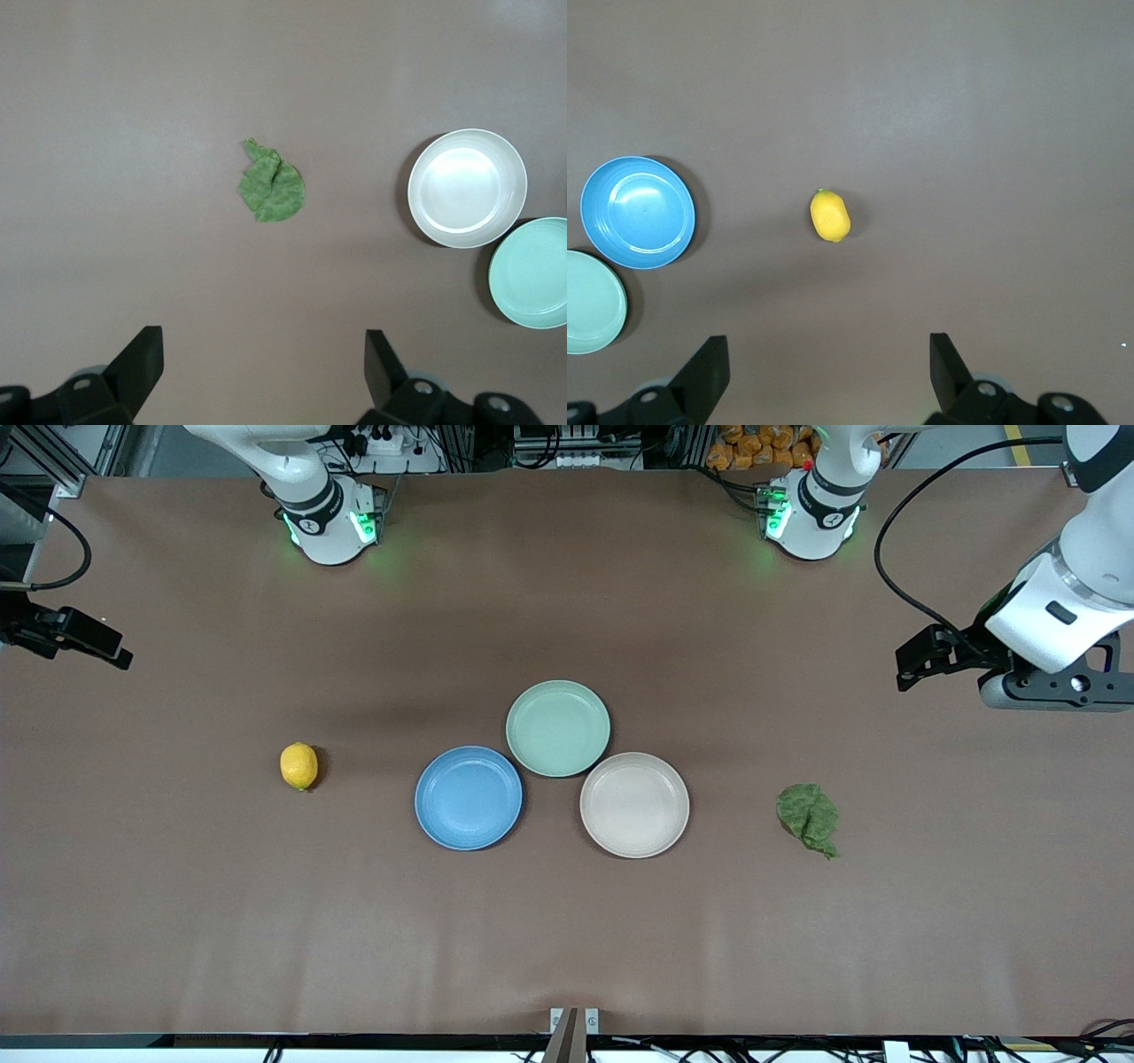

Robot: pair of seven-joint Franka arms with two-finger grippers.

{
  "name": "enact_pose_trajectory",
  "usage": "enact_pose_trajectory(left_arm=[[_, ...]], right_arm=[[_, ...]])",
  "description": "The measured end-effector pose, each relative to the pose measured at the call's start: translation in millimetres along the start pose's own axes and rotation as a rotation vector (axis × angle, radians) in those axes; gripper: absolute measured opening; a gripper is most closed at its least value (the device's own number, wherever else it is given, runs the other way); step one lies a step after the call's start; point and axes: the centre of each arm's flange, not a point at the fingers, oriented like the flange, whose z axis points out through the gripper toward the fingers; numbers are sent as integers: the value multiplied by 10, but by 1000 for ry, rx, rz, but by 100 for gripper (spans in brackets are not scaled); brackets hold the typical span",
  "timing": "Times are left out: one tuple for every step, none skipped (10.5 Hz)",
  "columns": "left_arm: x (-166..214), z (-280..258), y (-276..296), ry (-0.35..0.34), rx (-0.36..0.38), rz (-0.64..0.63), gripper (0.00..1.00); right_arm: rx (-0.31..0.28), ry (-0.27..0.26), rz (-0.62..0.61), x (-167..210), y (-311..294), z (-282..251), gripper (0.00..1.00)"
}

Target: Place lemon and lettuce in plates

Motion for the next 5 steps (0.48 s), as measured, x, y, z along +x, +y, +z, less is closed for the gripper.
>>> enact_pose_trajectory(left_arm=[[15, 33, 7, -5, 0, 1, 100], [26, 57, 8, -9, -1, 2, 100], [31, 65, 8, -9, -1, 2, 100], [31, 63, 8, -9, -1, 2, 100], [32, 63, 8, -8, -1, 2, 100]], right_arm=[[0, 0, 0, 0, 0, 0, 100], [0, 0, 0, 0, 0, 0, 100], [0, 0, 0, 0, 0, 0, 100], [0, 0, 0, 0, 0, 0, 100], [0, 0, 0, 0, 0, 0, 100]])
